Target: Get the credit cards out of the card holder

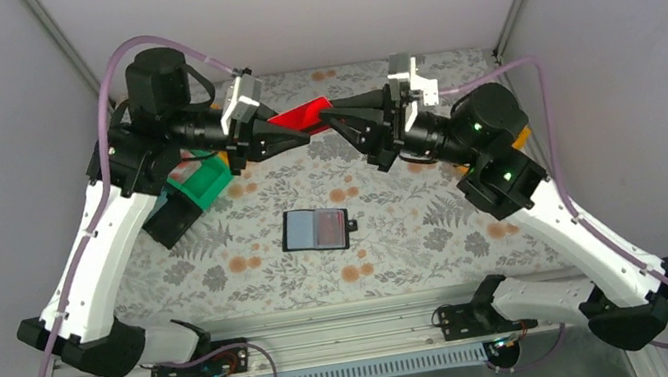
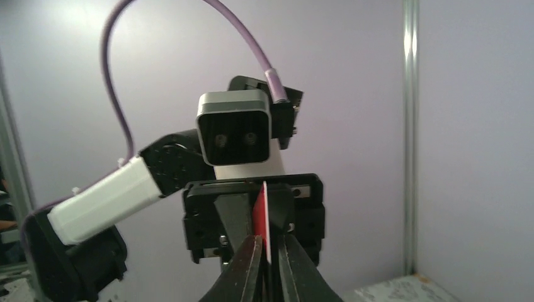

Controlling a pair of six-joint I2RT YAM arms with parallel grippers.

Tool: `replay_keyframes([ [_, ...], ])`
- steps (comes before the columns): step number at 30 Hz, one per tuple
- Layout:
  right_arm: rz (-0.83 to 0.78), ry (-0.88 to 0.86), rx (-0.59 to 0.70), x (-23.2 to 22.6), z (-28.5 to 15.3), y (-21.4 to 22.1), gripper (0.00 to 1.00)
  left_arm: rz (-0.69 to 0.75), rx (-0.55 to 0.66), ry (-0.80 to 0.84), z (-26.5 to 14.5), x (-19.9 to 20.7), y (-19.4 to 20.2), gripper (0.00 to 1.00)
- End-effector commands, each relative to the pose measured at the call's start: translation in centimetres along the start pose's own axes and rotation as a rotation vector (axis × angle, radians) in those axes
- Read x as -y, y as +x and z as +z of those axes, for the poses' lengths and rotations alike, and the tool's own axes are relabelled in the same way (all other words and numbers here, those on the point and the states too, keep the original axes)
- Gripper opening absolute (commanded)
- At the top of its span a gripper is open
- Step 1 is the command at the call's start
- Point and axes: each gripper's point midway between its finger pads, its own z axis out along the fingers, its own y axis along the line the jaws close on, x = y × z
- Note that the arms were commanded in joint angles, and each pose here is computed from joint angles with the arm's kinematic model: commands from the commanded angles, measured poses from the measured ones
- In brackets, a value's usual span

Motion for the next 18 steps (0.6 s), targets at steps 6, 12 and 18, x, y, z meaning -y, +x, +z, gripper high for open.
replay_keyframes([
  [6, -0.134, 0.356, -0.492, 5.4, -3.1, 4.5, 0.88, 0.103, -0.304, -0.341, -2.5, -3.3, 6.3, 0.02],
  [12, -0.254, 0.263, -0.808, 6.1, -4.5, 10.6, 0.99, 0.124, -0.726, -0.403, -4.4, -6.4, 16.3, 0.02],
  [18, -0.303, 0.009, -0.717, 3.4, -1.8, 11.4, 0.92, 0.107, -0.688, -0.317, -3.2, -5.5, 16.0, 0.02],
])
